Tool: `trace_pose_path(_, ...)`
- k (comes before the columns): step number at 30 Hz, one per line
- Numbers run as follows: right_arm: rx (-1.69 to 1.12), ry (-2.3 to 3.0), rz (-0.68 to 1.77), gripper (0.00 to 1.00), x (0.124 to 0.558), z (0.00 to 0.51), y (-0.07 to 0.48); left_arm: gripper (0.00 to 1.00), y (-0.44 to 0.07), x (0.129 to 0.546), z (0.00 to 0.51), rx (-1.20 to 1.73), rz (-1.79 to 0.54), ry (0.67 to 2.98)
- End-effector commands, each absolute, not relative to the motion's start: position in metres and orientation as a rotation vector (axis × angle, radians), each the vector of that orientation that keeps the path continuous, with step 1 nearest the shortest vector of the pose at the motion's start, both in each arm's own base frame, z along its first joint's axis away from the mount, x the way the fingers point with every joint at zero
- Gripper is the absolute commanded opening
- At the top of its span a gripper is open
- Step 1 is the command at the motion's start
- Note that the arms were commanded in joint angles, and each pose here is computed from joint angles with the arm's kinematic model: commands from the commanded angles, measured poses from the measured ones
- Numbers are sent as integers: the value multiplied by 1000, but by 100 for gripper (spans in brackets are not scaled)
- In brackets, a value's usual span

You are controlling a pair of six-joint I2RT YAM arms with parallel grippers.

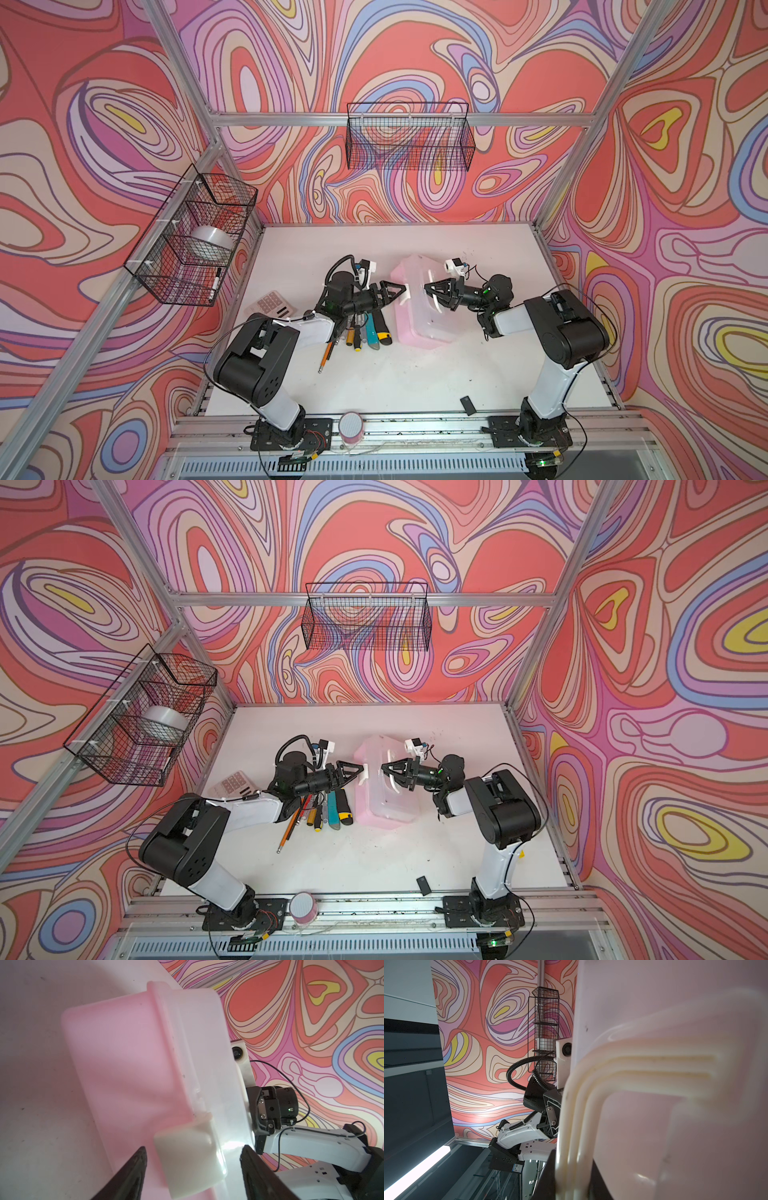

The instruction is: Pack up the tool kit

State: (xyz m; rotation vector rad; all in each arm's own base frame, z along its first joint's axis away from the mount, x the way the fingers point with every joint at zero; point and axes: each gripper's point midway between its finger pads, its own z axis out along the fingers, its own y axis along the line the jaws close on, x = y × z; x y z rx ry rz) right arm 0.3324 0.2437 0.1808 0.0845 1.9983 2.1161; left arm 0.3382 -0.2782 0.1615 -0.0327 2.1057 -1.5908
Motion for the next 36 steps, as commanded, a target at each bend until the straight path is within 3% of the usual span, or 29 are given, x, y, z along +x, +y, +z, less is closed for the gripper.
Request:
trace_pose_path(1,121,2079,2079,0,332,146,244,71,-290,340,180,28,-1660,2050)
trace_pose_path(14,107,2105,2059,0,335,144,246,70,-297,336,162,42,-1722,2082)
trace_pose_path(26,124,2149,2031,0,339,133,247,71,-288,341,212,58,-1995,1859)
trace_pose_path(36,151,2214,1945,0,341,123,244,70,-286,337,235,99,-2010,1818)
